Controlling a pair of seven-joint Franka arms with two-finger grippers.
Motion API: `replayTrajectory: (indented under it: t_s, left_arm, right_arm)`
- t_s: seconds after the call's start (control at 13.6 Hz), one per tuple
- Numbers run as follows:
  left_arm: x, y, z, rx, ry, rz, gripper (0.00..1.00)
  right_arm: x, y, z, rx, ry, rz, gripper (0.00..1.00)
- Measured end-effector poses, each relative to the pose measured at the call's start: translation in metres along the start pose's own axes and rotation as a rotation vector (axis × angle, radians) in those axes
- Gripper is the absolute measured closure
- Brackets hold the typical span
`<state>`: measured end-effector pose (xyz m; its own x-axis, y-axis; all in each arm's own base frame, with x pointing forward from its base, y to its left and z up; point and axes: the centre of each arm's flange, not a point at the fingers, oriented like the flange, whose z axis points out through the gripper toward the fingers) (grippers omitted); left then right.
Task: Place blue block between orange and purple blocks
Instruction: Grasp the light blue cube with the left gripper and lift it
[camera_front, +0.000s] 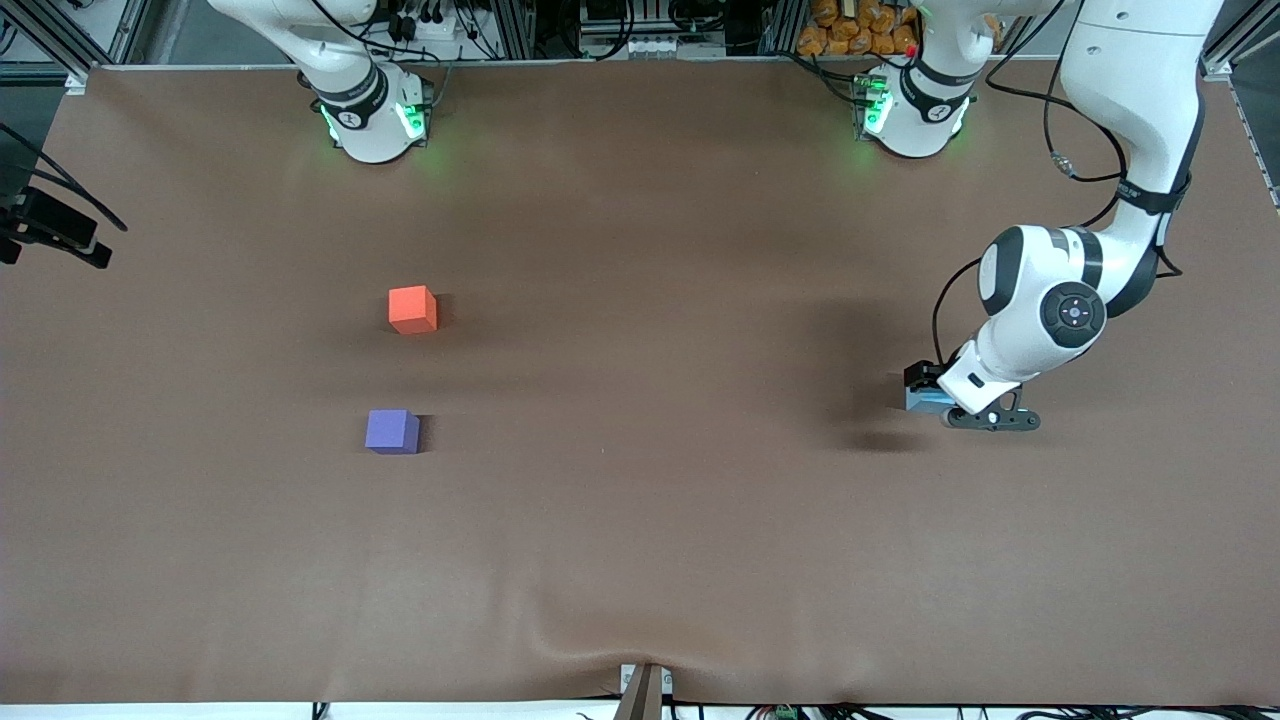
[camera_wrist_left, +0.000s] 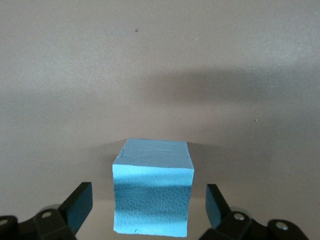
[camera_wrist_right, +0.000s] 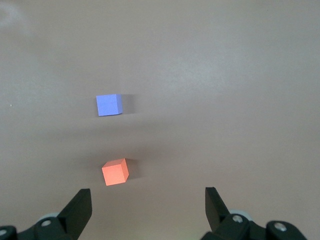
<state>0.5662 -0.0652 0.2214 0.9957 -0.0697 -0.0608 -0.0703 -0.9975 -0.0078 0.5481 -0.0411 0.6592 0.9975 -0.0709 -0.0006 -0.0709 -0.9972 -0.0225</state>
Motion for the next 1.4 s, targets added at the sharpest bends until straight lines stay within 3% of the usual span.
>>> replayTrajectory:
  t_s: [0.3, 0.37, 0.81, 1.11, 1.4]
  left_arm:
    - [0.0, 0.007, 0.004, 0.0, 0.0, 0.017, 0.4]
    - [0.0, 0.007, 0.003, 0.001, 0.001, 0.022, 0.45]
    - [0.002, 0.047, -0.012, -0.018, 0.03, 0.092, 0.45]
    - [0.016, 0.106, -0.082, -0.029, 0.015, 0.162, 0.51]
    - [0.018, 0.171, -0.129, -0.048, 0.031, 0.134, 0.51]
  right_arm:
    - [0.0, -0.002, 0.0, 0.0, -0.001, -0.004, 0.0]
    - [-0.001, -0.004, 0.001, 0.0, -0.007, -0.007, 0.0]
    - [-0.006, -0.015, -0.007, 0.0, -0.026, -0.029, 0.0]
    - [-0.006, -0.016, -0.007, 0.0, -0.027, -0.031, 0.0]
    - [-0.007, -0.022, -0.007, 0.001, -0.028, -0.041, 0.0]
